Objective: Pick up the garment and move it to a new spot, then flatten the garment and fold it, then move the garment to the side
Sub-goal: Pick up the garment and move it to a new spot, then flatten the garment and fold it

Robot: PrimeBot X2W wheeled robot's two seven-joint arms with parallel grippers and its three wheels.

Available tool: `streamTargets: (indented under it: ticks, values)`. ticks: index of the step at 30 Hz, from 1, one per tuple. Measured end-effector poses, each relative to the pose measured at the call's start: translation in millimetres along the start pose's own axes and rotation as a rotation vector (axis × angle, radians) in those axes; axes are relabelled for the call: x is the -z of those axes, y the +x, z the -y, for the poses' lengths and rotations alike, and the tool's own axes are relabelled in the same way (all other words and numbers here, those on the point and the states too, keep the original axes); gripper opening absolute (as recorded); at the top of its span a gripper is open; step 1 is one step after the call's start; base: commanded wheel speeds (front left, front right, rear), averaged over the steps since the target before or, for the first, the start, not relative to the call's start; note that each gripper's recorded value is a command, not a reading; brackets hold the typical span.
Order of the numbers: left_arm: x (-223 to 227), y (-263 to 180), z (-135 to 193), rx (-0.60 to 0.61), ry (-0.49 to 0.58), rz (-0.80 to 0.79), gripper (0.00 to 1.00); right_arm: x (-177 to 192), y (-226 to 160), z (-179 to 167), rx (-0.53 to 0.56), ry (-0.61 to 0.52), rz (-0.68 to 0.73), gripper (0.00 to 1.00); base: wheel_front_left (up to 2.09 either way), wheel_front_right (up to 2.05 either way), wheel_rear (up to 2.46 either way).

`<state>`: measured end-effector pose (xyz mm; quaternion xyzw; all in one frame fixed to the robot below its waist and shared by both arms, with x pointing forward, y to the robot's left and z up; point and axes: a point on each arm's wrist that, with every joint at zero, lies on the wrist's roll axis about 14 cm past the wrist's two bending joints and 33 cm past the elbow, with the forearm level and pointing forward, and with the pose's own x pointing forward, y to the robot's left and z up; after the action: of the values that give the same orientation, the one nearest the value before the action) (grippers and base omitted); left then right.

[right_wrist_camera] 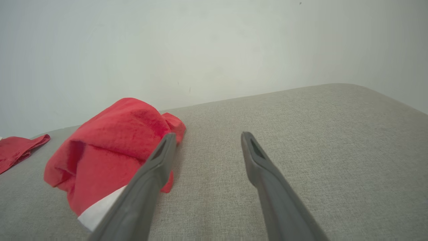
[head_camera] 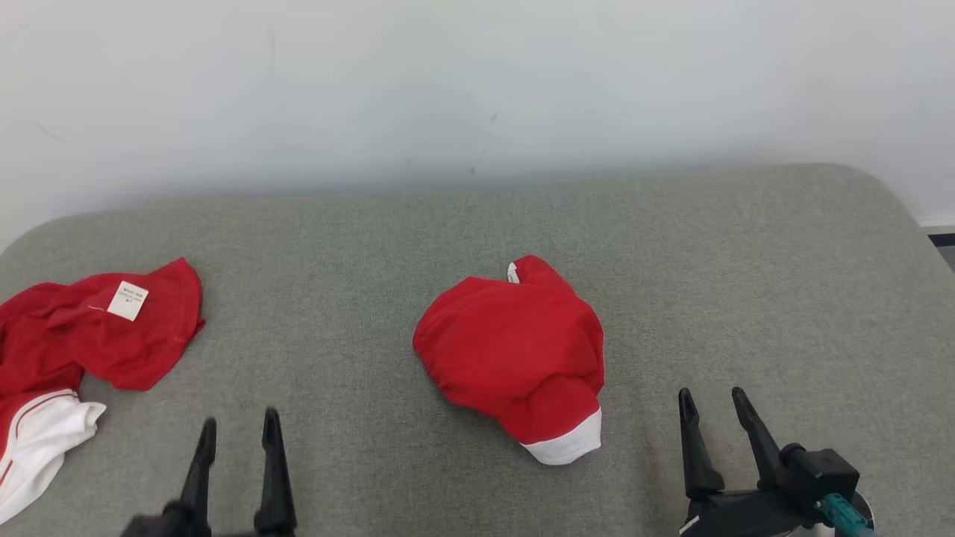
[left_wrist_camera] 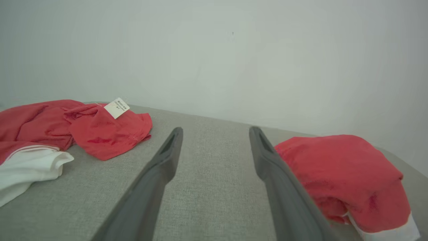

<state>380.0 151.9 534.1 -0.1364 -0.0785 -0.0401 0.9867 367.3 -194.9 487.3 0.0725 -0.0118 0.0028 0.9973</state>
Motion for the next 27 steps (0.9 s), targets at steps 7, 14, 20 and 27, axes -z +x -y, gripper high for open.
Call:
streamTargets:
  ticks: [7, 14, 20, 27]
  values:
    - [23.2, -28.2, -22.0, -0.045, 0.085, -0.088, 1.0, 8.1, -13.3, 2.7, 0.005, -0.027, -0.026, 1.0, 0.0, 0.0, 0.0]
    - [33.1, -46.5, -34.2, -0.065, 0.113, -0.132, 1.0, 16.1, -23.0, 4.5, 0.006, -0.057, -0.053, 1.0, 0.0, 0.0, 0.0]
    - [40.8, -52.7, -36.7, -0.061, 0.126, -0.162, 1.0, 18.4, -26.0, 7.2, 0.013, -0.066, -0.066, 1.0, 0.0, 0.0, 0.0]
    - [47.0, -54.0, -36.9, -0.059, 0.126, -0.183, 1.0, 20.2, -26.3, 7.4, 0.014, -0.066, -0.072, 1.0, 0.0, 0.0, 0.0]
